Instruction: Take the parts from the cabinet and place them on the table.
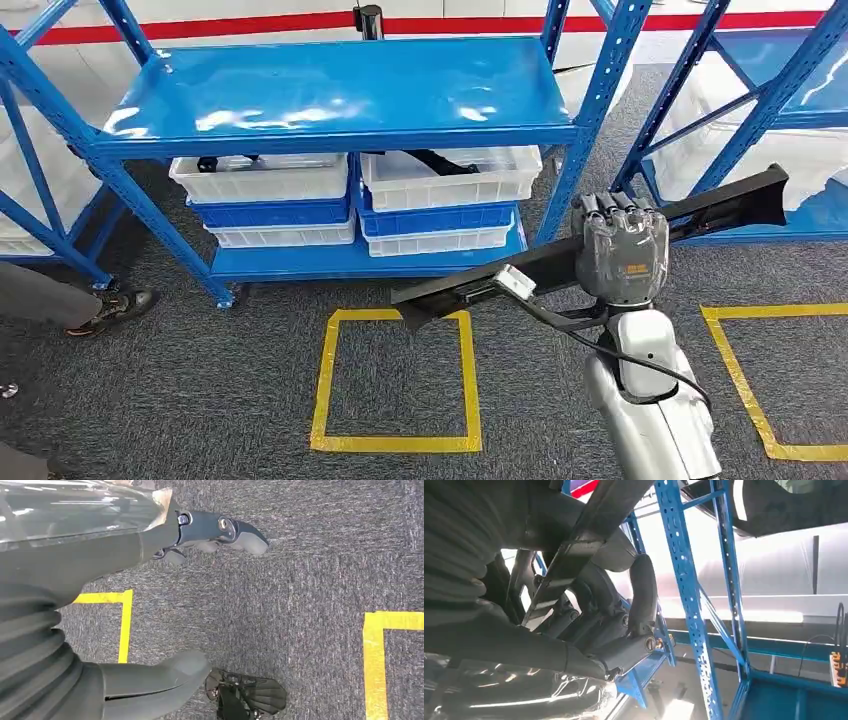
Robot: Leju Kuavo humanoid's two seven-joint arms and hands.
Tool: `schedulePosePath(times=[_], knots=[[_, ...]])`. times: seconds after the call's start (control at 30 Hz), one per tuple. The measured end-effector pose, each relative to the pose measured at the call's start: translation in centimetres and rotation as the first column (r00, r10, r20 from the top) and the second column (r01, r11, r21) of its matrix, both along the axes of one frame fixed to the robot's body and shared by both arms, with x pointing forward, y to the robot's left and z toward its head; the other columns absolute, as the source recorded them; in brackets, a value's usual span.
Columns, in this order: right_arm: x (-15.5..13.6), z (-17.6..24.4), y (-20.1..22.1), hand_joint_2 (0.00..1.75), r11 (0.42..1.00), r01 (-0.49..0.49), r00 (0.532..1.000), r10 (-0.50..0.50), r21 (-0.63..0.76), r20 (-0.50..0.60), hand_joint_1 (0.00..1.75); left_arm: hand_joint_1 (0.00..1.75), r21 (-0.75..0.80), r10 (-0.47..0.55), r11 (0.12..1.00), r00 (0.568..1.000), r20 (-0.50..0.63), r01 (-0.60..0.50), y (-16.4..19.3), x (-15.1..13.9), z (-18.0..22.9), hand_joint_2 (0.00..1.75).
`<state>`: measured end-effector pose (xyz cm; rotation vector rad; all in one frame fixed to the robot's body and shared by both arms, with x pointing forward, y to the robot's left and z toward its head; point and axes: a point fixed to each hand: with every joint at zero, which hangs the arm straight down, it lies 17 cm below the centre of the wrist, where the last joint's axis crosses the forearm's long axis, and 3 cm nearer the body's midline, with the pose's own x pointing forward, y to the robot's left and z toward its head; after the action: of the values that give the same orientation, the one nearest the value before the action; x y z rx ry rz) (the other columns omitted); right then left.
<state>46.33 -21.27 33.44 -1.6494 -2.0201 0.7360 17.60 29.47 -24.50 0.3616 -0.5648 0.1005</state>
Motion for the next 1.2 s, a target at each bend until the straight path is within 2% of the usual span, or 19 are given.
schedulePosePath(times=[1.2], knots=[[-0.2, -0.2, -1.4, 1.75, 1.0, 0.026, 1.0, -0.026, 0.01, -0.003, 1.62, 0.0, -0.005, -0.004, 1.0, 1.0, 0.003, 0.004, -0.2, 0.5, 0.1, 1.75]])
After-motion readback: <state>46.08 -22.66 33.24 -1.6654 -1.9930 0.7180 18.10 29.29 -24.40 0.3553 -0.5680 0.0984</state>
